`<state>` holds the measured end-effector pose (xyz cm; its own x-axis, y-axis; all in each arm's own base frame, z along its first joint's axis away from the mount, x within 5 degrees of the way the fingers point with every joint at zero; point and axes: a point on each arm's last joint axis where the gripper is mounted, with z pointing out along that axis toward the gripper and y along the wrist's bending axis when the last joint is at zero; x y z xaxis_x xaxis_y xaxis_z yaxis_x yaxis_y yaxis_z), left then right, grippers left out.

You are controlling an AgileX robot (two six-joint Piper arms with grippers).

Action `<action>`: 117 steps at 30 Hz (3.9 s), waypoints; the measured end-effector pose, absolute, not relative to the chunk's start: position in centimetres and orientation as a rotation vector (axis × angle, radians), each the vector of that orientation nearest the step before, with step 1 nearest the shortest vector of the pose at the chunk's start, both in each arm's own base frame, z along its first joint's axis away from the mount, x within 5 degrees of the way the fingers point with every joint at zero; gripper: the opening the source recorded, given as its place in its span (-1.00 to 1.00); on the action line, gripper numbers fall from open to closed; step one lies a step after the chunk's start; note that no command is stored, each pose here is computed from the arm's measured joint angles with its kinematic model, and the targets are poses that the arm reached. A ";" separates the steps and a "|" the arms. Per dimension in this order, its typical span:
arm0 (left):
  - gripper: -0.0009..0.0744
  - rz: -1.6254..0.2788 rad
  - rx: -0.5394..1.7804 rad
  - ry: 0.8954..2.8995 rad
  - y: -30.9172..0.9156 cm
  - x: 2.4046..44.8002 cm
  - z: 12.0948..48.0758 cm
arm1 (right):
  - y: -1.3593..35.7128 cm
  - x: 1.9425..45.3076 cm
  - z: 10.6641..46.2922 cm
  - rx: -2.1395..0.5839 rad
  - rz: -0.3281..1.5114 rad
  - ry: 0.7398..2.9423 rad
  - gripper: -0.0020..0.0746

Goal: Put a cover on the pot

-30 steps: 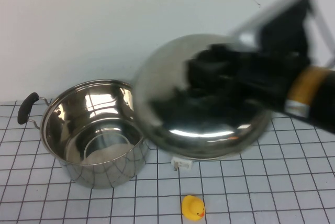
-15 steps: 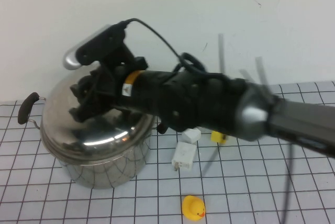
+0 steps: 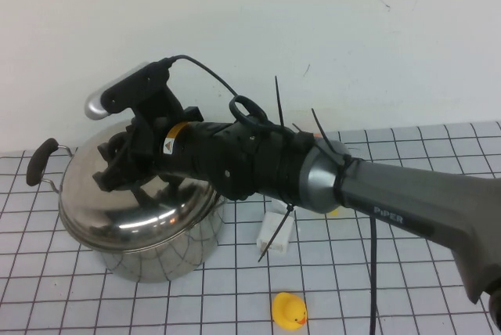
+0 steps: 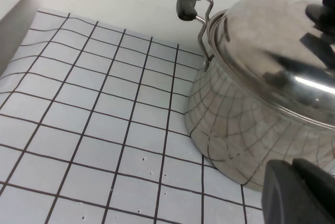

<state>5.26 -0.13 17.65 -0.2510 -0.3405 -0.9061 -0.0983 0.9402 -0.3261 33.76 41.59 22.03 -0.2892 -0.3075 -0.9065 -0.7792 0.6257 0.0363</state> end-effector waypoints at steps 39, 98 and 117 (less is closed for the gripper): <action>-0.98 -0.233 -0.321 1.822 -0.1 5.3 17.6 | 41.2 34.9 21.1 -0.806 0.609 1.863 -0.03; -0.98 -0.236 -0.325 1.821 -0.1 5.3 17.6 | 19.3 16.6 36.4 -1.074 0.388 1.831 -0.95; -0.98 -0.236 -0.325 1.821 -0.1 5.3 17.6 | 7.0 7.6 27.1 -0.936 0.300 1.667 -0.95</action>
<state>5.26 -0.13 17.65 -0.2511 -0.3403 -0.9062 -0.0982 0.9403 -0.3259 7.63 6.97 27.11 -0.0395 -0.4206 -0.9064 -0.7102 0.6499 -0.2707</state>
